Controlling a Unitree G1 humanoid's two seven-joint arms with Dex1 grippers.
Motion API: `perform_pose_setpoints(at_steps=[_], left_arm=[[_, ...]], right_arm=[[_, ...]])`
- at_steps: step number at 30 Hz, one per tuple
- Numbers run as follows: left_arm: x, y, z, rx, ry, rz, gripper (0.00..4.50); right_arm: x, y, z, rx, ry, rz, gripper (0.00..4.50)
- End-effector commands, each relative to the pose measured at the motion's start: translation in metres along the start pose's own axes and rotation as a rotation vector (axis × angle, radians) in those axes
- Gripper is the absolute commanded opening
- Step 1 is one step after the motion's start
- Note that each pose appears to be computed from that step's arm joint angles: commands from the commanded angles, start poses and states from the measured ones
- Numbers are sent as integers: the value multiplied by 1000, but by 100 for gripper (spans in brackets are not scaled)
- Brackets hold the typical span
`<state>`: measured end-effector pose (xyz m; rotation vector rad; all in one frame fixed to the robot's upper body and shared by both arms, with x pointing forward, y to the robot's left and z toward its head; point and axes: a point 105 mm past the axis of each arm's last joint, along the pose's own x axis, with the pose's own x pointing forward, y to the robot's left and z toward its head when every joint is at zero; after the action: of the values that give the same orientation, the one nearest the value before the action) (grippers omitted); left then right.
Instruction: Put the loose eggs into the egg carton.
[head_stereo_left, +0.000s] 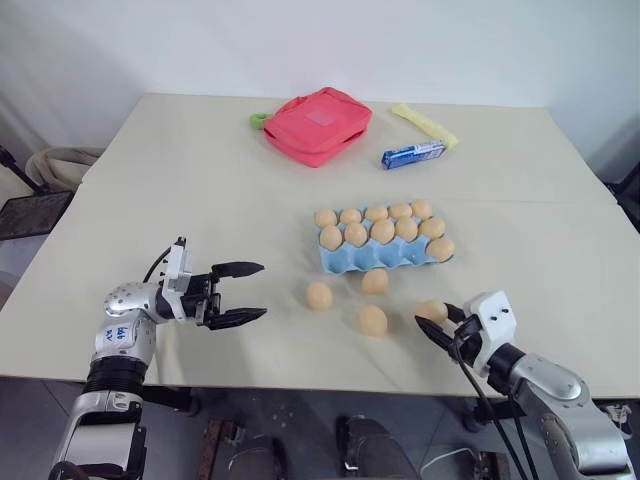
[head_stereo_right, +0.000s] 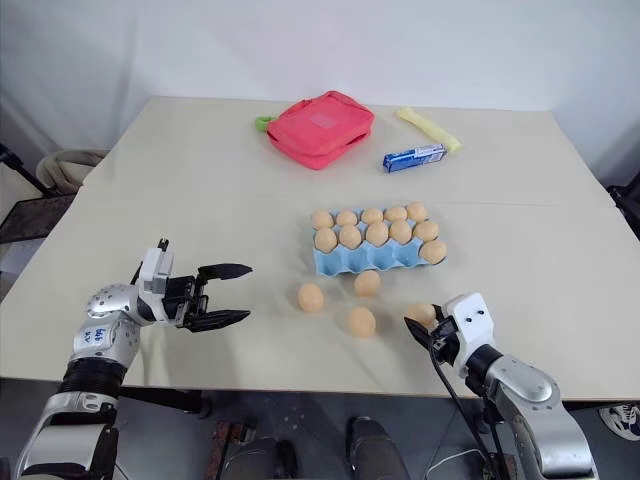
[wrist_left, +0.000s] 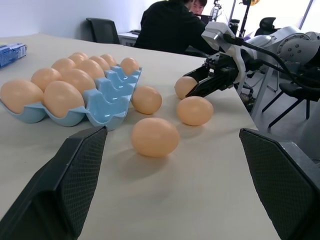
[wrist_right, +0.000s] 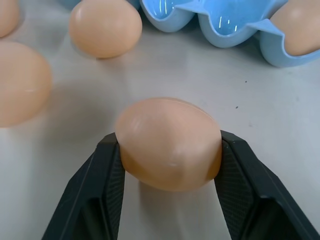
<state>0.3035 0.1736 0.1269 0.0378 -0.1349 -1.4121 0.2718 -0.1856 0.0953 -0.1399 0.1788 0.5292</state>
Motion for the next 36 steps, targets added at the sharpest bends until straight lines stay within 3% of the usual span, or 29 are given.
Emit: perform_pose_setpoints(at_steps=[1,5,8,15,29,36], left_arm=[[2,-3,9,36,-14,-44,450],[6,-3,9,35,-20,-52,450],[8,-2,9,36,-23,-56,450],[11,-3,9,44,-28,-58,450],[9,-2,12,58,-35,-41,450],[11,1,13,62,-38,-41,450]], right_arm=[[0,-6,41,-74,-105,-9,214],[20,-11,74,-115,-161,-11,214],[39,-16,83,-128,-143,-32,214],[66,-29,71,-167,-60,-65,214],[69,-36,75,-177,-84,-85,214],[67,-36,78,-199,-93,-85,446]])
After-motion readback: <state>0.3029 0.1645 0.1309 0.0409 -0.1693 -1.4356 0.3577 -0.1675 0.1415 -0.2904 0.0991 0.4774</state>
